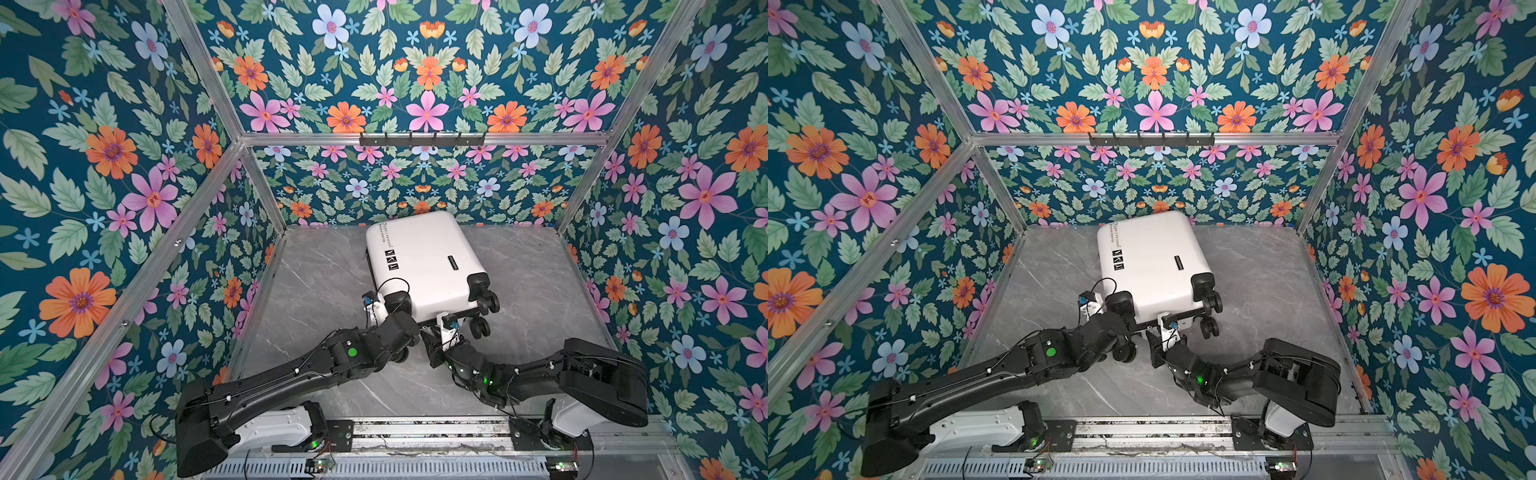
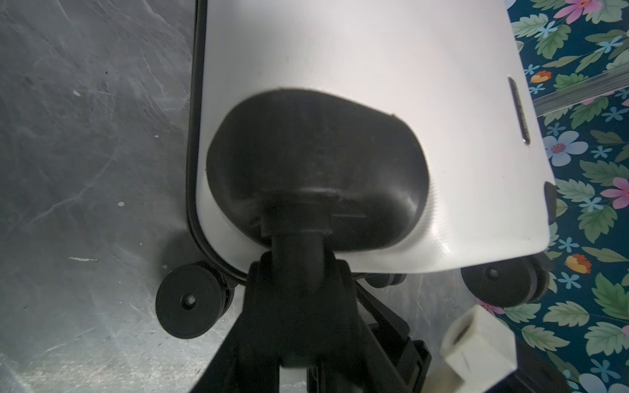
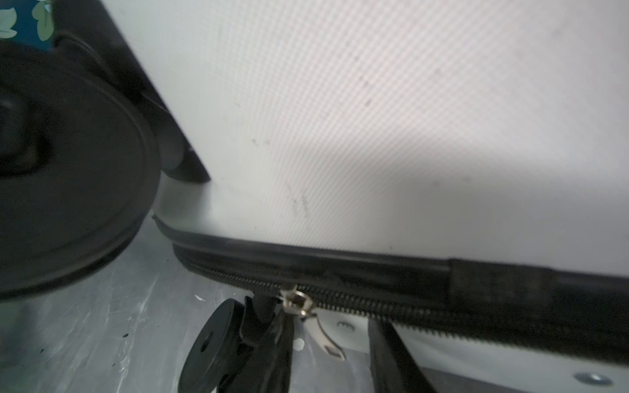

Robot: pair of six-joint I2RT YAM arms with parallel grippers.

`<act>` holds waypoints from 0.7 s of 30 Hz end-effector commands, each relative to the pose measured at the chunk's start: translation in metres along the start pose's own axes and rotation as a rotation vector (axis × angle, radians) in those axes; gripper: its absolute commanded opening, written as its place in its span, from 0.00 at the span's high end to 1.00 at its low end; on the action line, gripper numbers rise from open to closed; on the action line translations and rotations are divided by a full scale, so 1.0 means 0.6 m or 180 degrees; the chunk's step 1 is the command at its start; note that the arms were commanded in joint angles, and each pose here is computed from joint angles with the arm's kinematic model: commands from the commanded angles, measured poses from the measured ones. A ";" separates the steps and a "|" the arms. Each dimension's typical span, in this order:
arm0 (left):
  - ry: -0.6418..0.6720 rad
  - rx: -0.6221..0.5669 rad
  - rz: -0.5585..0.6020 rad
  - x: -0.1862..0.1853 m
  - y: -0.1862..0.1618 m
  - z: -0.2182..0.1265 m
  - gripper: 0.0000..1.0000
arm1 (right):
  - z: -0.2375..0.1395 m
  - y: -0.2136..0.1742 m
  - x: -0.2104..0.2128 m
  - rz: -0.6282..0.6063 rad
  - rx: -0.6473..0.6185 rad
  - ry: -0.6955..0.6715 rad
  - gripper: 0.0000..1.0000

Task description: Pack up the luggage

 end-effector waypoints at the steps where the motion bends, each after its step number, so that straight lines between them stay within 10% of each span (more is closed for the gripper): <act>1: -0.0024 0.0112 0.0026 -0.004 -0.006 -0.002 1.00 | -0.001 0.030 0.016 0.0065 -0.0258 0.0151 0.67; 21: 0.0019 0.0092 0.0006 -0.008 -0.004 0.001 1.00 | 0.017 0.019 0.033 0.0158 -0.0189 0.0310 0.80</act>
Point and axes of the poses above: each gripper's point midway between its finger pads, its own z axis out along the fingers, its own x axis along the line the jaws close on, y = z × x, the point moved 6 cm from there along -z, back along the fingers, and after that the axes turned 4 degrees about z, right-handed, at the moved point
